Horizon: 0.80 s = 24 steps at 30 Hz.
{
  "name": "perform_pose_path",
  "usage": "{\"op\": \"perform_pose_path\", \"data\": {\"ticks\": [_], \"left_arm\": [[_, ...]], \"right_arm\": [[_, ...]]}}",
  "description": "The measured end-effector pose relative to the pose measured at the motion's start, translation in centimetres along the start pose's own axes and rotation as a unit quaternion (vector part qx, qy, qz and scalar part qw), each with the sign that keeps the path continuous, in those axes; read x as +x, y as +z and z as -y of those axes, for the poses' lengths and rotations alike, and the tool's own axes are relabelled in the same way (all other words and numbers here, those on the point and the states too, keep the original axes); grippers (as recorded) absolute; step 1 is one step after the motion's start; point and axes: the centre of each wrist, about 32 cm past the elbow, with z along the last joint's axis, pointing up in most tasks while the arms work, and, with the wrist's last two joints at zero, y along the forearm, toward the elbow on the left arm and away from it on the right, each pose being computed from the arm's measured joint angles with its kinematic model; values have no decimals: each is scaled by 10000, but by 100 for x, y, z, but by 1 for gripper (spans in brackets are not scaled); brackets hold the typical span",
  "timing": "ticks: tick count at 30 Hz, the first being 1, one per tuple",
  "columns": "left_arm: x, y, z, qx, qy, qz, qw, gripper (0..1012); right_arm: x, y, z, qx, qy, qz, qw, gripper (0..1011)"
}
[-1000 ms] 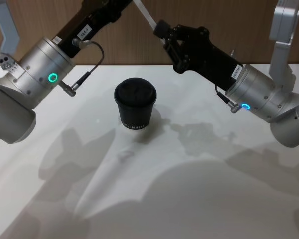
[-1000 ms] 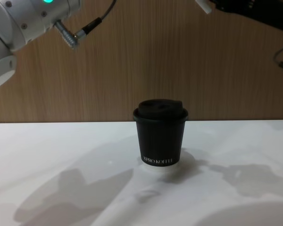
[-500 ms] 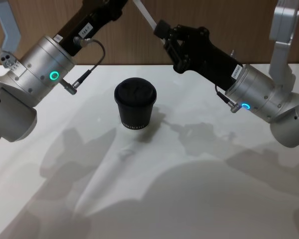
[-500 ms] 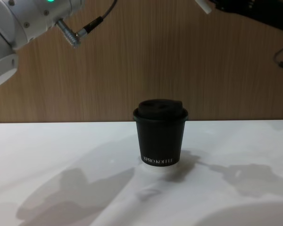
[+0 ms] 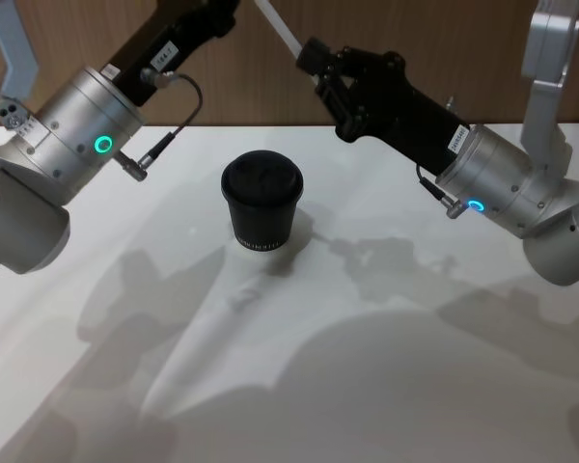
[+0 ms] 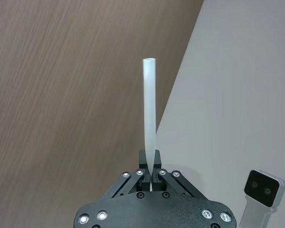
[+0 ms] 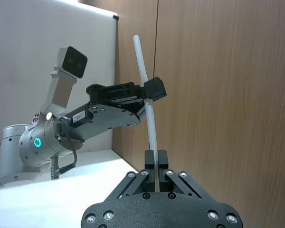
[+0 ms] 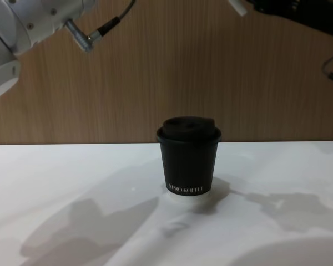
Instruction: Pick up the straw with one hand, pass it to the other hand, and insert it into the cup.
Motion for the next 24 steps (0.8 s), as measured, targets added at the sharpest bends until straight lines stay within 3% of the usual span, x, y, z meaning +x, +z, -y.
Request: {"op": "perform_pose_path", "data": {"ticks": [3, 15, 17, 20, 24], "left_arm": [[-4, 7, -2, -17, 10, 13, 10000, 14], [-28, 28, -4, 1, 42, 84, 10000, 14], [-32, 35, -6, 33, 58, 133, 9999, 14], [-36, 45, -8, 66, 71, 186, 9998, 14], [-45, 67, -25, 177, 115, 349, 9992, 14]], "right_arm": [[0, 0, 0, 0, 0, 0, 10000, 79], [0, 0, 0, 0, 0, 0, 10000, 476], [0, 0, 0, 0, 0, 0, 10000, 490], [0, 0, 0, 0, 0, 0, 10000, 634], [0, 0, 0, 0, 0, 0, 10000, 744]]}}
